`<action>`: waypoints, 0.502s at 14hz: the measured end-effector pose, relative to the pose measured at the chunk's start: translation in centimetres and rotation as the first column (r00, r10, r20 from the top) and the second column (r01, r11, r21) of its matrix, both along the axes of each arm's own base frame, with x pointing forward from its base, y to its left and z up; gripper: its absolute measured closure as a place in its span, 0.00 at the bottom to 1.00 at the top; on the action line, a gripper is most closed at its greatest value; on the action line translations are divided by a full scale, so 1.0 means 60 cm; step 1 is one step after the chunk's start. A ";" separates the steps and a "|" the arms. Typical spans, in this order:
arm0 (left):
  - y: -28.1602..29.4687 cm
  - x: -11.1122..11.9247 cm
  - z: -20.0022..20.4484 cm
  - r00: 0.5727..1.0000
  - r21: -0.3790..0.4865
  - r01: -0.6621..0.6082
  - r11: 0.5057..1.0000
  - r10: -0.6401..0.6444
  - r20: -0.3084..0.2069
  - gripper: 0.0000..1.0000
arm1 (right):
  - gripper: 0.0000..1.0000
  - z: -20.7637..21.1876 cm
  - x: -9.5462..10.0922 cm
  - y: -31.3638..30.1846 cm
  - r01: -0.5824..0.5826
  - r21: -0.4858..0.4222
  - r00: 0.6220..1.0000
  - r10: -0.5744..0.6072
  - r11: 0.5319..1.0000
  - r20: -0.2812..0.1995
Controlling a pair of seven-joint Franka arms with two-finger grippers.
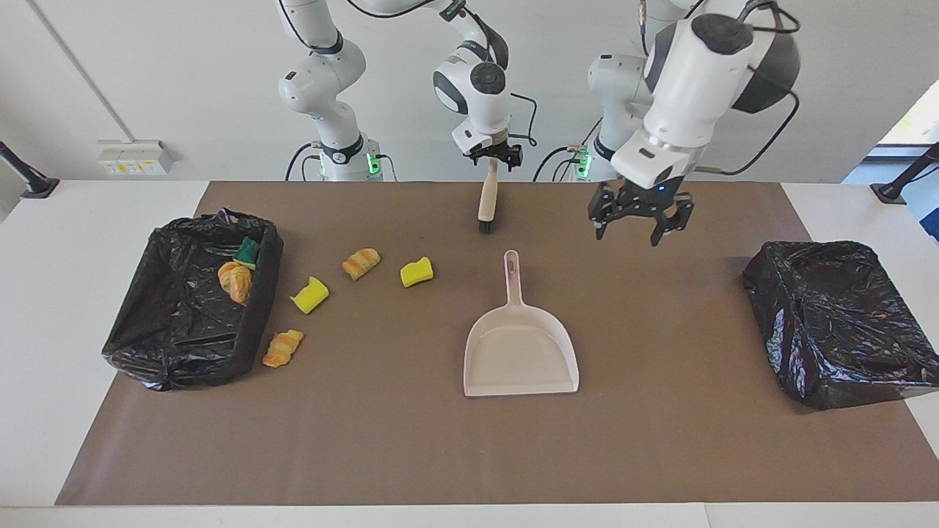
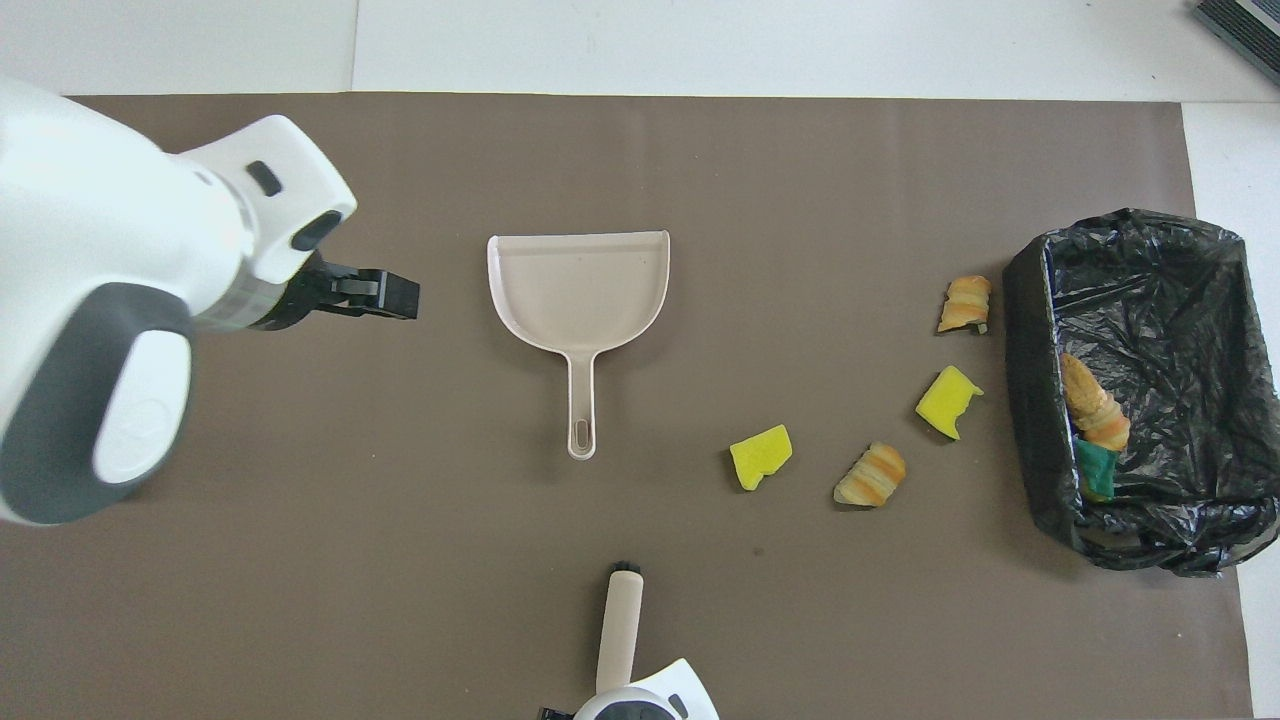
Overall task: Sweep and dump trash in bin
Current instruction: 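Grasp the dustpan handle with the left gripper while the right gripper withdraws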
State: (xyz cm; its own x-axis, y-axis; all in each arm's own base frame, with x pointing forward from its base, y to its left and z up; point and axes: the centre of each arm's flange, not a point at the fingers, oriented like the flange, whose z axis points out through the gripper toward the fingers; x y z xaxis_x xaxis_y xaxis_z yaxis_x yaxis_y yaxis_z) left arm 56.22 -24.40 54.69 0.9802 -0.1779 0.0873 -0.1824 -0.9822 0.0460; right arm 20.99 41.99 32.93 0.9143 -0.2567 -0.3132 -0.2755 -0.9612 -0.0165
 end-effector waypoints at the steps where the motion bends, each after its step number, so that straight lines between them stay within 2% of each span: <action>1: -0.033 0.002 -0.039 1.000 0.002 0.000 1.000 0.000 -0.010 0.00 | 0.00 -0.002 -0.016 0.005 -0.001 0.002 1.000 0.001 1.000 0.002; 4: -0.130 -0.010 -0.162 0.999 -0.008 -0.034 0.999 0.034 -0.012 0.00 | 0.00 0.002 -0.052 0.016 -0.008 0.000 1.000 0.008 1.000 0.007; 7: -0.192 -0.048 -0.257 0.999 0.009 -0.011 1.000 0.012 -0.044 0.00 | 0.00 0.008 -0.059 0.011 -0.010 0.004 1.000 0.010 1.000 0.010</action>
